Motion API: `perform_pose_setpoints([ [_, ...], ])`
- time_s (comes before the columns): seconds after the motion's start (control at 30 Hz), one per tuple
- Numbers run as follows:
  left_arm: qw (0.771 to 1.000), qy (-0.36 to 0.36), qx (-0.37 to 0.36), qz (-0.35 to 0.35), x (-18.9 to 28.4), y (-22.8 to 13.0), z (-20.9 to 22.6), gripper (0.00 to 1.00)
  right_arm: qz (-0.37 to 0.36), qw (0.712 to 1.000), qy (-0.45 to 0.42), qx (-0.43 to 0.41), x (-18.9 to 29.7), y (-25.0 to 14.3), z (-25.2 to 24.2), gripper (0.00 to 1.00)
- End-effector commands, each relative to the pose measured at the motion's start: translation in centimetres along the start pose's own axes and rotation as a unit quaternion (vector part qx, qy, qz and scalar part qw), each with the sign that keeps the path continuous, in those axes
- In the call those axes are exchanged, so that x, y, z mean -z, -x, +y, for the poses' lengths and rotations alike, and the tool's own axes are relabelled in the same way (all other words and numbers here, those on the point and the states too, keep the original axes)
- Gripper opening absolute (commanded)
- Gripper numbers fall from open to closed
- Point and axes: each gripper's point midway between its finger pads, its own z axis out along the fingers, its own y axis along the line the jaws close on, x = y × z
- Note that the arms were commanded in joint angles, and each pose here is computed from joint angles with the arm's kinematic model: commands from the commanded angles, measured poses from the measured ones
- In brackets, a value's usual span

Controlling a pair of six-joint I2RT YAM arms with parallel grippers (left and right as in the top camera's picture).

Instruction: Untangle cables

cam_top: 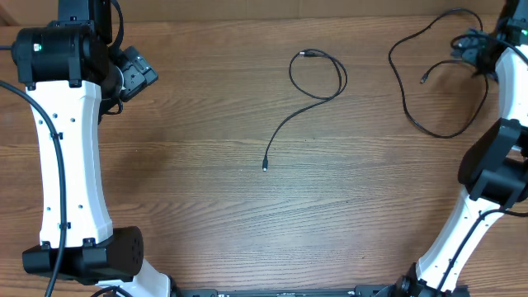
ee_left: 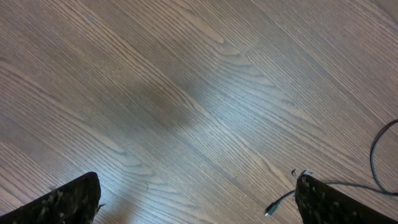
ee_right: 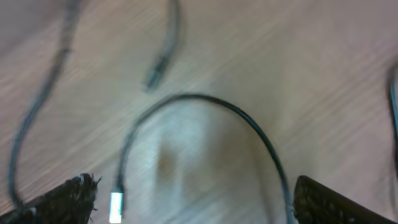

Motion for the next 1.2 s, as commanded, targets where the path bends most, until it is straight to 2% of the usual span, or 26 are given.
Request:
perform_pose_setpoints([
  [0.0, 1.000, 0.003, -0.002, -0.002, -0.2, 0.0, -0.2, 1.00, 0.012, 0.996, -0.048, -0.070, 0.0, -0.4, -4.1, 1.00],
  [0.2, 1.000, 0.003, -0.002, -0.002, -0.2, 0.0, -0.2, 1.00, 0.079, 0.993, -0.065, -0.065, -3.1, -4.9, -7.3, 0.92],
  [0.33, 1.000, 0.003, -0.002, -0.002, -0.2, 0.0, -0.2, 1.00, 0.128, 0.991, 0.007, -0.041, -4.7, -8.2, -5.3, 0.75],
  [0.4, 1.000, 0.003, -0.002, -0.002, -0.2, 0.0, -0.2, 1.00, 0.135, 0.990, 0.030, -0.035, -5.3, -9.1, -4.5, 0.52],
  [0.47, 1.000, 0.003, -0.002, -0.002, -0.2, 0.0, -0.2, 1.00, 0.121, 0.992, 0.035, -0.024, -5.4, -8.4, -4.1, 0.14],
  [0.5, 1.000, 0.003, -0.002, -0.002, -0.2, 0.0, -0.2, 0.99, 0.108, 0.993, 0.038, -0.020, -5.2, -7.5, -4.0, 0.04],
  [0.57, 1.000, 0.003, -0.002, -0.002, -0.2, 0.0, -0.2, 1.00, 0.075, 0.996, 0.040, -0.021, -4.0, -4.8, -3.8, 0.04],
  [0.63, 1.000, 0.003, -0.002, -0.002, -0.2, 0.0, -0.2, 0.99, 0.020, 0.998, 0.046, -0.028, -1.5, -0.4, -3.8, 0.04],
  [0.7, 1.000, 0.003, -0.002, -0.002, -0.2, 0.0, -0.2, 1.00, -0.078, 0.994, 0.064, -0.033, 3.4, 6.6, -3.6, 0.04],
  [0.83, 1.000, 0.003, -0.002, -0.002, -0.2, 0.0, -0.2, 1.00, -0.220, 0.971, 0.077, 0.047, 10.6, 14.2, -2.5, 0.04],
  [0.9, 1.000, 0.003, -0.002, -0.002, -0.2, 0.0, -0.2, 1.00, -0.264, 0.957, 0.076, 0.094, 12.7, 15.9, -1.4, 0.04],
  [0.97, 1.000, 0.003, -0.002, -0.002, -0.2, 0.0, -0.2, 1.00, -0.278, 0.949, 0.074, 0.132, 13.0, 16.2, -0.4, 0.04],
  [1.03, 1.000, 0.003, -0.002, -0.002, -0.2, 0.0, -0.2, 1.00, -0.269, 0.950, 0.076, 0.140, 11.4, 15.6, 0.4, 0.04],
  [1.17, 1.000, 0.003, -0.002, -0.002, -0.2, 0.0, -0.2, 1.00, -0.189, 0.974, 0.062, 0.106, 2.9, 11.9, 0.5, 0.04],
])
